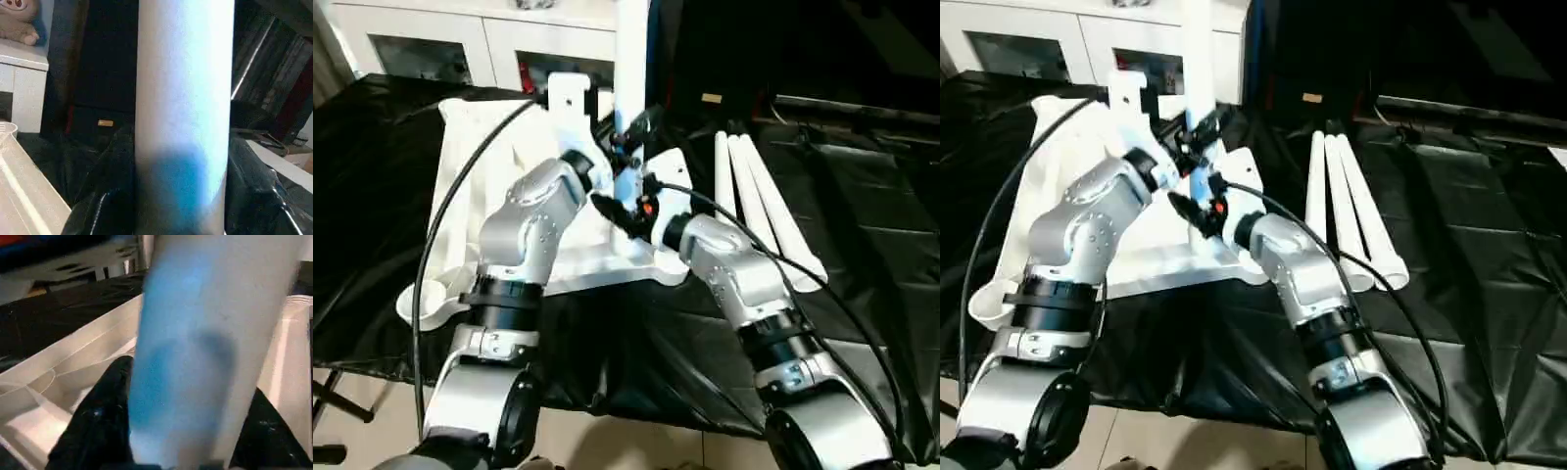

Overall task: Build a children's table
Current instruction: Insert table leg to table base

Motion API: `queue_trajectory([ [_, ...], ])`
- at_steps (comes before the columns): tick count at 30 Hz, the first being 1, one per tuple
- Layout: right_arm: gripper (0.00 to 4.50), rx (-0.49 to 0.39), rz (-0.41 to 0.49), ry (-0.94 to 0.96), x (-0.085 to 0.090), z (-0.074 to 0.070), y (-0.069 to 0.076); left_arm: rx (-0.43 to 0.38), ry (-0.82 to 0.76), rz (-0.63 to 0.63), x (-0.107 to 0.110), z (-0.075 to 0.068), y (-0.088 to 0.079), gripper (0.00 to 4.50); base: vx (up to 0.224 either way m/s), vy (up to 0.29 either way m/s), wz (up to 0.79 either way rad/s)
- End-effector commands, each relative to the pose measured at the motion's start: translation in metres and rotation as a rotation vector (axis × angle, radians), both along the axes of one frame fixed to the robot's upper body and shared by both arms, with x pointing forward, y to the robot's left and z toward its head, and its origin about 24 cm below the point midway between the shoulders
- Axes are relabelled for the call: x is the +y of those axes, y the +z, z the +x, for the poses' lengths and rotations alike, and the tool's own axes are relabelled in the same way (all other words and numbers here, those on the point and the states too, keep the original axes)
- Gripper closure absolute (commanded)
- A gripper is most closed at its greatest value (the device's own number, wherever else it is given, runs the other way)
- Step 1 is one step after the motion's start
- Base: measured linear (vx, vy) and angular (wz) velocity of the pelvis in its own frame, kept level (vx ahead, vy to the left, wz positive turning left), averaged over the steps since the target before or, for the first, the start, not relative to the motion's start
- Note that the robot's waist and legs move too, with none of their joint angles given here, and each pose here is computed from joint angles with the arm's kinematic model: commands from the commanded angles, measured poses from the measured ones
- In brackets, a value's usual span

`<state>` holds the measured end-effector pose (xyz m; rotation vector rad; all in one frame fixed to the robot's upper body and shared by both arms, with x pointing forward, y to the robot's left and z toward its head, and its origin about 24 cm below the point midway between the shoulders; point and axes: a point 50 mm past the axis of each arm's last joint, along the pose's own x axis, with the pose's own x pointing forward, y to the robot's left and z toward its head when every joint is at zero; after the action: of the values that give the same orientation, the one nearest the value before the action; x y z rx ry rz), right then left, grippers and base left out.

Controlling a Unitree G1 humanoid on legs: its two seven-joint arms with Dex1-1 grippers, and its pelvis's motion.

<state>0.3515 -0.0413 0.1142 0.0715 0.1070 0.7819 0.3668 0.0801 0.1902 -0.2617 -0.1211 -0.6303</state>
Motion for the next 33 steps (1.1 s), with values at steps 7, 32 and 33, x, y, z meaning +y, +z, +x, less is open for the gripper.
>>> queue_trajectory([
  [7,2.57,0.018,0.021,-0.011,-0.005,0.003,-0.003,-0.036,-0.005,0.002,-0.004,0.0,0.014,1.95,0.0,0.0,0.0],
  [32,2.61,0.073,0.33,0.701,-0.046,-0.054,0.034,0.083,-0.712,-0.229,0.007,-0.027,0.023,1.98,0.0,0.0,0.0],
  [33,2.61,0.074,0.326,0.702,-0.047,-0.054,0.034,0.085,-0.706,-0.233,0.007,-0.027,0.023,2.11,0.0,0.0,0.0],
])
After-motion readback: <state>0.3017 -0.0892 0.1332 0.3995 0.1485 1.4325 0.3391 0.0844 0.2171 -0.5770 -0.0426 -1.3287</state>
